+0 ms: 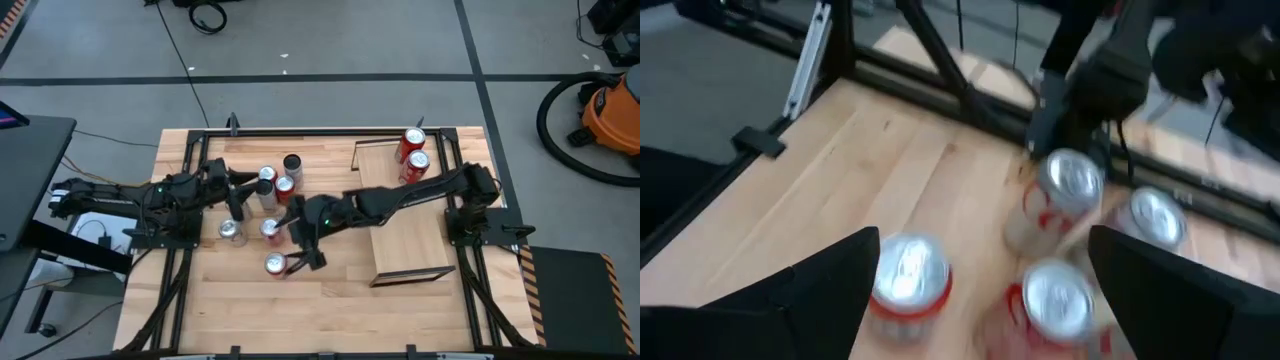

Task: Place canned beverage on shelf
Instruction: Put the bottom red soda can on the shelf

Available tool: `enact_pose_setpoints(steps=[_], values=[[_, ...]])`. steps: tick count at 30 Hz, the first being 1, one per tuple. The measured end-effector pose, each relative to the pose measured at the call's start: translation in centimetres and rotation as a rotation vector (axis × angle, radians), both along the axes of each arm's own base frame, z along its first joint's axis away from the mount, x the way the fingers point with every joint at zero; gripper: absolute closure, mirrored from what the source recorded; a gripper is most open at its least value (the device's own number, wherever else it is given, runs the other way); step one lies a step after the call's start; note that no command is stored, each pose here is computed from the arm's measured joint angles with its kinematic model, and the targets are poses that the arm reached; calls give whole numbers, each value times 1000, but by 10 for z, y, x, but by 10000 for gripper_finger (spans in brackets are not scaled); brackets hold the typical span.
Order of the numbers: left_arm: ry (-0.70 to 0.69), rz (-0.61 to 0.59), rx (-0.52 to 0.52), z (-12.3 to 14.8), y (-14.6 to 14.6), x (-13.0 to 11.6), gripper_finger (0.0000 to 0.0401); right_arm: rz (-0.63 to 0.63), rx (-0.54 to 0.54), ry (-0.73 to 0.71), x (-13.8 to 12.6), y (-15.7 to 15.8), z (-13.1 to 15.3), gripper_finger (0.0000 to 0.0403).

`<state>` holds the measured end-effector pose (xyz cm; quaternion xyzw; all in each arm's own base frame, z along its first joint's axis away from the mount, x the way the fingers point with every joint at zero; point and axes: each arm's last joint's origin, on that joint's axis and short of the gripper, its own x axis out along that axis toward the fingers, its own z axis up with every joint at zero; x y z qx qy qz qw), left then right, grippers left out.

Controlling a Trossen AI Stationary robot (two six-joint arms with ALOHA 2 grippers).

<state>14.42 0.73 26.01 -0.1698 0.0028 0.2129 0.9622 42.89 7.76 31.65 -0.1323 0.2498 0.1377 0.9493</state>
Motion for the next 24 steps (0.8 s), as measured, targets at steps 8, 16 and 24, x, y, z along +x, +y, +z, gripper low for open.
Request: enact_pose_setpoints(steps=[8,16,24], values=[[2,13,-104,-8,-1,14,246,35,-42,30,-42,-6,8,63],[-30,88,-160,-12,1,25,246,55,-84,-105,-76,-15,-5,70],[-122,219,-167,-11,4,36,246,149,-28,-69,-95,-33,-19,70]])
